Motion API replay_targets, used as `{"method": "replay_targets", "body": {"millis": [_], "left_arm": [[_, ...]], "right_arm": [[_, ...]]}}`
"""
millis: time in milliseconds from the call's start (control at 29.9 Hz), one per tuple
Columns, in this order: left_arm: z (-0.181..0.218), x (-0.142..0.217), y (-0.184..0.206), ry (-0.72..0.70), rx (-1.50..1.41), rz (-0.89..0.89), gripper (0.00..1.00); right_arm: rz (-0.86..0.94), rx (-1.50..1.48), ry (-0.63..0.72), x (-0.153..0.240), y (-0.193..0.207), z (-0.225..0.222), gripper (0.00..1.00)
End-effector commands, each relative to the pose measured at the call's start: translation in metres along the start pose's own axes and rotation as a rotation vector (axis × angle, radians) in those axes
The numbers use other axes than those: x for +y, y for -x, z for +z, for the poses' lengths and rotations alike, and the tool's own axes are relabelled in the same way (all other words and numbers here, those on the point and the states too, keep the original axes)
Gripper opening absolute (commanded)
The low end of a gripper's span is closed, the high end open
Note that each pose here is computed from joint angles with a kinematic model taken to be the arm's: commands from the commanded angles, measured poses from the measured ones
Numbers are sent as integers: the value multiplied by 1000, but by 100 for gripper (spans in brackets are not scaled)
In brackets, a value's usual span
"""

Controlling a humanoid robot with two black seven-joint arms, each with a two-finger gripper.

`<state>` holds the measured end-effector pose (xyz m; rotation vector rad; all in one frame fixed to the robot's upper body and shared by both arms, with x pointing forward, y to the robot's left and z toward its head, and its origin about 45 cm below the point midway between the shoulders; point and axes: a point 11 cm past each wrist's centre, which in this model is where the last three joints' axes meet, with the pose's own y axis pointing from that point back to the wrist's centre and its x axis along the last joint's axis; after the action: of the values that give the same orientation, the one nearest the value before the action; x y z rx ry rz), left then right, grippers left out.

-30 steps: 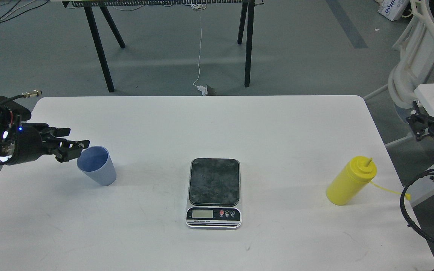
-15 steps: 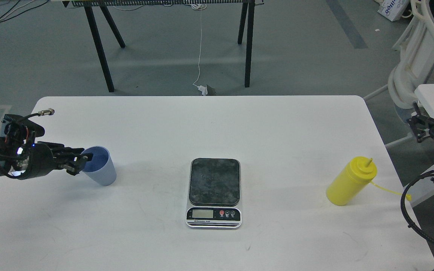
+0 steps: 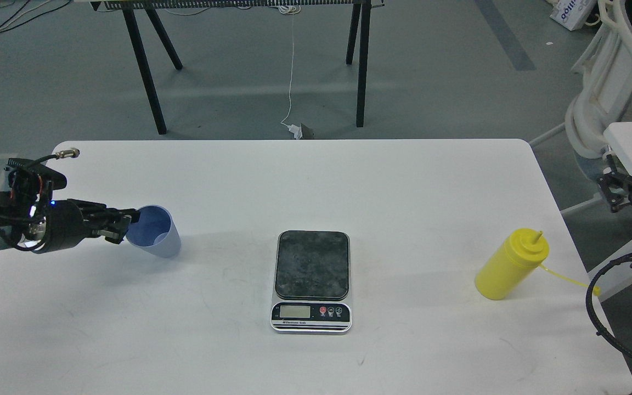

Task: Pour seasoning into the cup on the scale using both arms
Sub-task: 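Lift the blue cup and carry it onto the scale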

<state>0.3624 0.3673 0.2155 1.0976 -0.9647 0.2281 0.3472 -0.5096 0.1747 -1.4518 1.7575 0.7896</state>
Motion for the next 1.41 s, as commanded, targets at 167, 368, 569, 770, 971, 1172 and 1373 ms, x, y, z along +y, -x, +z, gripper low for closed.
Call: {"method": "replay_targets", "body": {"millis": [167,368,569,770,971,1172,1373], "left_arm": [[82,-18,-97,167,-147,-3,4],[143,-67,-111,195,-328,-66,4],[205,-104,-88,276,-450,-108,5],[212,-105,-61,302,-492,-171,6],[209,-104,-59,301,-483,-176,7],[208,-107,-58,277,-482,-172,13],[205,-106,-57,276,-474,-176,17]], "right_arm": [[15,9,-28,6,-6,-15,99],[35,34,-53,14,-13,-33,99],[64,49,-59,25,-24,-41,99],[73,60,-76,29,-27,-52,99],[75,60,-76,30,-28,-51,99],[76,61,-75,30,-28,-51,99],[76,59,-76,30,-28,-51,99]]}}
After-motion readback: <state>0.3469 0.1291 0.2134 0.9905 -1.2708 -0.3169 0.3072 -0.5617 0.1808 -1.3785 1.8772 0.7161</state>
